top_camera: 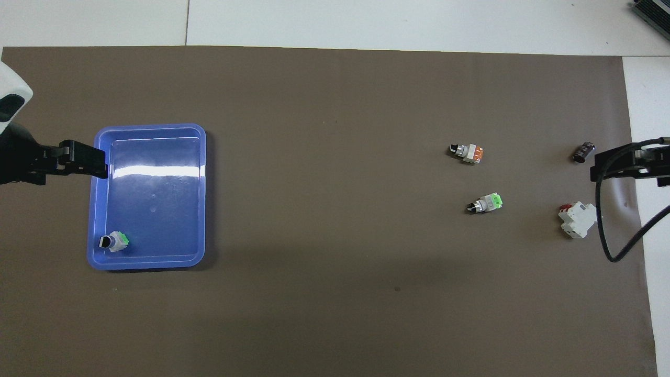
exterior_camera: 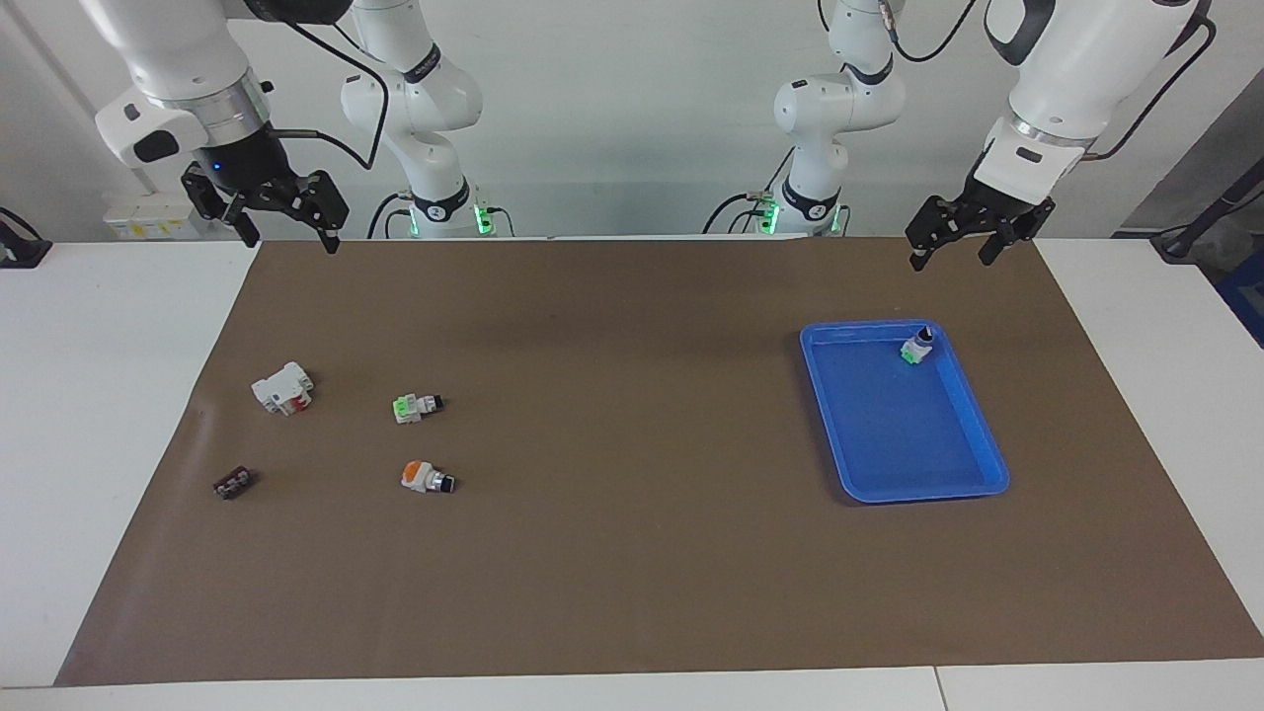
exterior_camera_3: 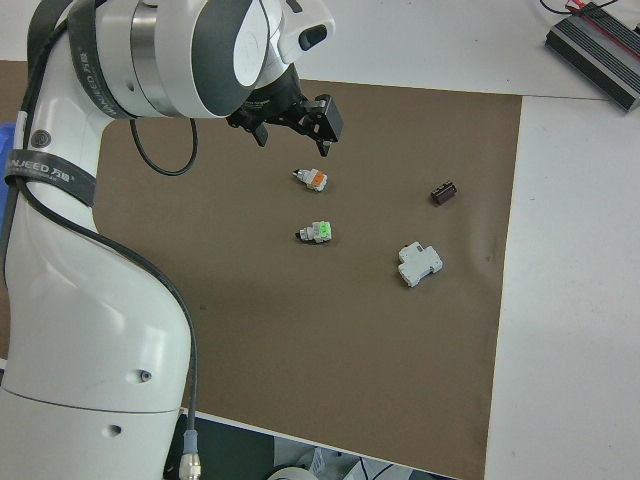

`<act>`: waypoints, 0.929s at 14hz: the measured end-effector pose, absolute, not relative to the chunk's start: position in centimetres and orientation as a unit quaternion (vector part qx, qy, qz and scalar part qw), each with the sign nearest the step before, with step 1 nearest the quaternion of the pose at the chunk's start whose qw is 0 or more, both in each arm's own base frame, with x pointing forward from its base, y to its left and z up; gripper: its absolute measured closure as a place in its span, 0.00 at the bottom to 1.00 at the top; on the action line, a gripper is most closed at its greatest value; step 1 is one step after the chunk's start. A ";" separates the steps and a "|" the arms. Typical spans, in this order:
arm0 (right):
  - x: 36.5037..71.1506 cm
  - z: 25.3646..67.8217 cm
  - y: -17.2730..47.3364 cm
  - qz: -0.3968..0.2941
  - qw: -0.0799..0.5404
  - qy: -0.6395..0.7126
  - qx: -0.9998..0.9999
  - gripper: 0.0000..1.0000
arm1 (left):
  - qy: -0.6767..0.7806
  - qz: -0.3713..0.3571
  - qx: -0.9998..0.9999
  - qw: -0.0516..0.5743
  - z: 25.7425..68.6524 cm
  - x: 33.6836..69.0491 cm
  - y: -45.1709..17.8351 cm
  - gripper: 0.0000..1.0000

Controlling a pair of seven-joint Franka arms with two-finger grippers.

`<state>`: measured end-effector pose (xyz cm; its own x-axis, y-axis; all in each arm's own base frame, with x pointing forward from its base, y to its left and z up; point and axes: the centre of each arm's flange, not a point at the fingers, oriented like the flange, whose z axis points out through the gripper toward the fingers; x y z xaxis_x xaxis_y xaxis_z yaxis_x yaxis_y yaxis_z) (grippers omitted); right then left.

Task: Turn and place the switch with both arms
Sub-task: 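Reach the right gripper toward the green-and-white switch on the mat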

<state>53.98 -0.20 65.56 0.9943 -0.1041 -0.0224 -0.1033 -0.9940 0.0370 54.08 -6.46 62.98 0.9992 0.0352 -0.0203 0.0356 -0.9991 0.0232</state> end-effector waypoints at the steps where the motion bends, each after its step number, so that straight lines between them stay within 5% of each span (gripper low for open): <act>1: 54.0 65.6 -0.2 -0.012 0.018 -0.052 0.998 0.00 | 0.018 -0.010 1.000 0.012 63.0 54.1 -6.5 0.00; 8: 54.7 64.1 -0.3 0.017 0.015 -0.131 0.991 0.00 | 0.018 -0.010 1.000 0.012 63.0 54.1 -6.5 0.00; 13: 55.1 57.2 -0.4 0.050 0.005 -0.221 0.974 0.00 | 0.018 -0.010 1.000 0.012 63.0 54.1 -6.5 0.00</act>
<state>55.14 -0.42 57.18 0.8972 -0.4303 0.0993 -0.4312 -0.9021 -0.0133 54.08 -6.46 62.98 0.9992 0.0351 -0.0206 0.0356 -0.9991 0.0232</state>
